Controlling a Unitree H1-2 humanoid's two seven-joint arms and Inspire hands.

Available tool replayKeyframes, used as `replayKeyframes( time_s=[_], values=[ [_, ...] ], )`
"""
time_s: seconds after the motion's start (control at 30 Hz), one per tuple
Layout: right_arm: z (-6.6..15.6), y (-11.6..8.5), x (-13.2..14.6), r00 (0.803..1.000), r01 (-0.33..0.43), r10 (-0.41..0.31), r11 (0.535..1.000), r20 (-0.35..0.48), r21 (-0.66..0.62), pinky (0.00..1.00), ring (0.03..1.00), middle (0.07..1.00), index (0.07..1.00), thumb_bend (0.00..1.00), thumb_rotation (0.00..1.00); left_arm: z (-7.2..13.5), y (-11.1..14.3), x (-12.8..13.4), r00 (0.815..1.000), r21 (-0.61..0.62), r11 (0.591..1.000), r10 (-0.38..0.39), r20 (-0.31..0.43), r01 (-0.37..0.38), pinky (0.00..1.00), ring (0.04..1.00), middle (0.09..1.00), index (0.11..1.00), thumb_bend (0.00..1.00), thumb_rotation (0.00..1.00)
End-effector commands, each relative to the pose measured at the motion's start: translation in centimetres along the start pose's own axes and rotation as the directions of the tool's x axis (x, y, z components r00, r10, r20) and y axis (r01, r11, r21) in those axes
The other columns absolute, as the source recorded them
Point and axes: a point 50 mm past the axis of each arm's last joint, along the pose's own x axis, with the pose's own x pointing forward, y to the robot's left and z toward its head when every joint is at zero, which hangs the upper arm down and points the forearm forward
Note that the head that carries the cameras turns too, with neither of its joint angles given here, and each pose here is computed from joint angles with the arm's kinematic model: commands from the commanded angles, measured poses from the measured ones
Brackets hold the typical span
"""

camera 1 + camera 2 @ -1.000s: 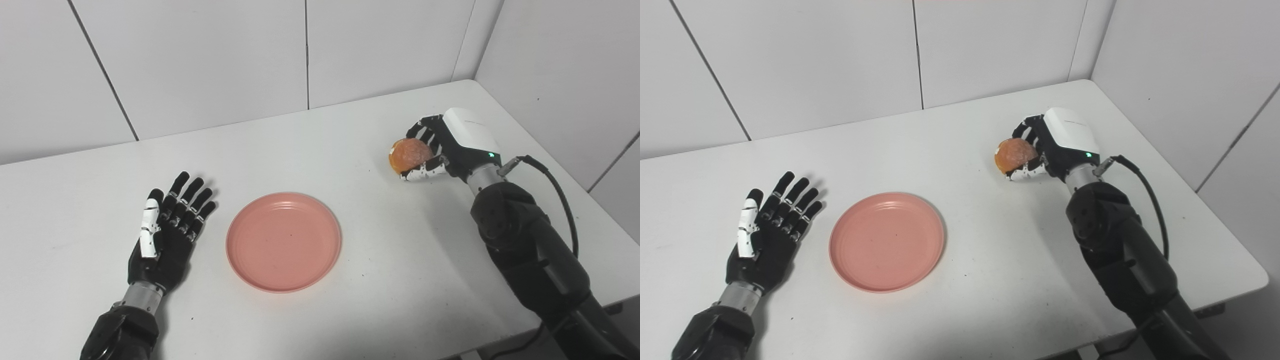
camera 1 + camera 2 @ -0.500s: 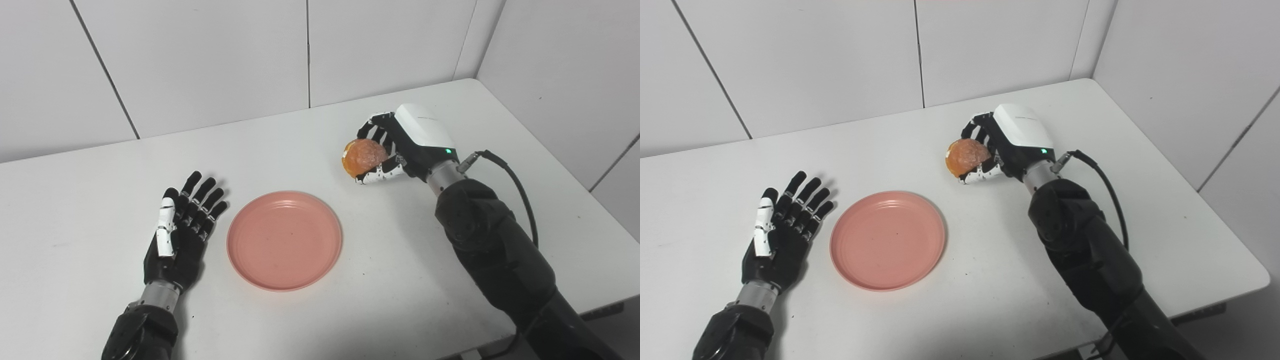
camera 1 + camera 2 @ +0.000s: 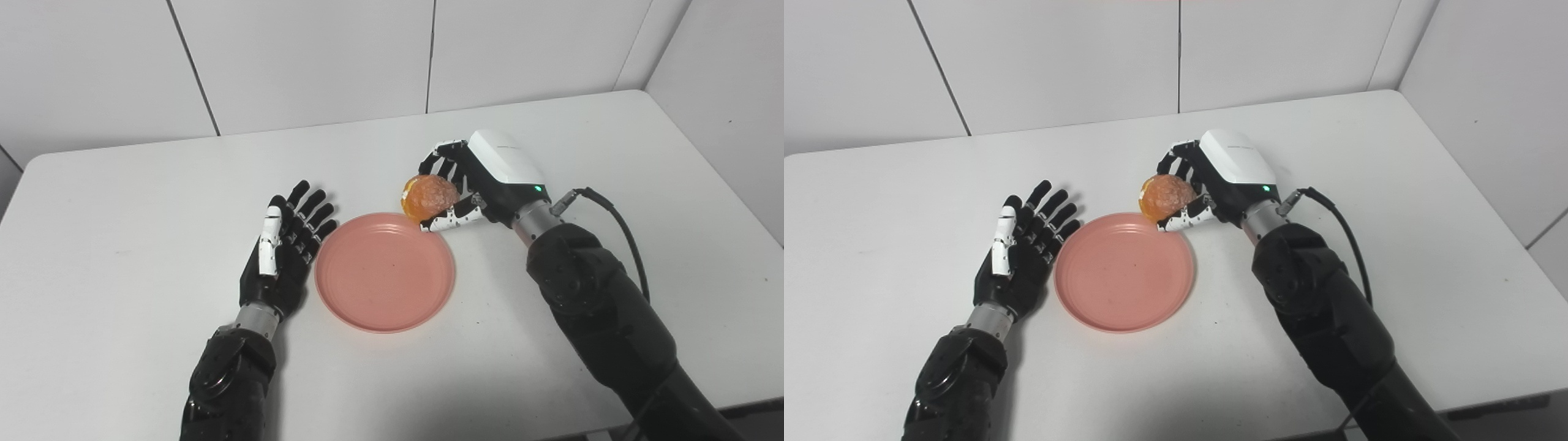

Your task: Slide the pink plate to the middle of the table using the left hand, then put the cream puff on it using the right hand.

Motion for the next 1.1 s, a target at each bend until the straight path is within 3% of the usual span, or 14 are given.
replayKeyframes(
  time_s=[0.0, 0.07, 0.33, 0.5, 0.83, 1.07],
  values=[
    [1.6, -1.0, 0.7, 0.996, 0.043, -0.041, 0.999, 0.079, -0.017, 0.29, 0.372, 0.433, 0.543, 0.52, 0.00, -2.1, 0.1, -0.8, 0.993, -0.011, 0.999, 0.045, -0.107, -0.047, 0.91, 0.908, 0.920, 0.921, 0.41, 1.00],
    [1.9, -0.5, 0.7, 0.996, 0.027, -0.027, 1.000, 0.082, 0.000, 0.27, 0.348, 0.470, 0.498, 0.52, 0.00, -2.1, -0.3, -0.7, 0.993, -0.015, 0.999, 0.043, -0.109, -0.045, 0.91, 0.908, 0.918, 0.915, 0.41, 1.00],
    [2.7, 1.3, 0.6, 0.992, -0.041, 0.038, 0.999, 0.117, 0.027, 0.33, 0.415, 0.443, 0.535, 0.52, 0.00, -2.2, -1.1, -0.4, 0.994, -0.002, 0.999, 0.040, -0.105, -0.040, 0.90, 0.908, 0.919, 0.917, 0.44, 1.00],
    [3.4, 1.9, 0.3, 0.990, -0.061, 0.057, 0.998, 0.127, 0.029, 0.29, 0.379, 0.430, 0.540, 0.52, 0.00, -2.1, -1.5, -0.2, 0.994, 0.001, 0.999, 0.038, -0.099, -0.039, 0.89, 0.903, 0.913, 0.916, 0.44, 1.00],
    [3.6, 3.1, 0.0, 0.982, -0.125, 0.117, 0.991, 0.149, 0.044, 0.34, 0.434, 0.454, 0.530, 0.52, 0.00, -1.8, -1.7, 0.0, 0.995, 0.008, 0.999, 0.040, -0.094, -0.039, 0.88, 0.899, 0.909, 0.916, 0.45, 1.00],
    [3.3, 3.8, -0.3, 0.978, -0.146, 0.144, 0.989, 0.153, 0.006, 0.31, 0.401, 0.438, 0.539, 0.52, 0.00, -1.6, -1.6, 0.0, 0.995, 0.011, 0.999, 0.039, -0.093, -0.038, 0.88, 0.898, 0.908, 0.912, 0.45, 1.00]
  ],
)
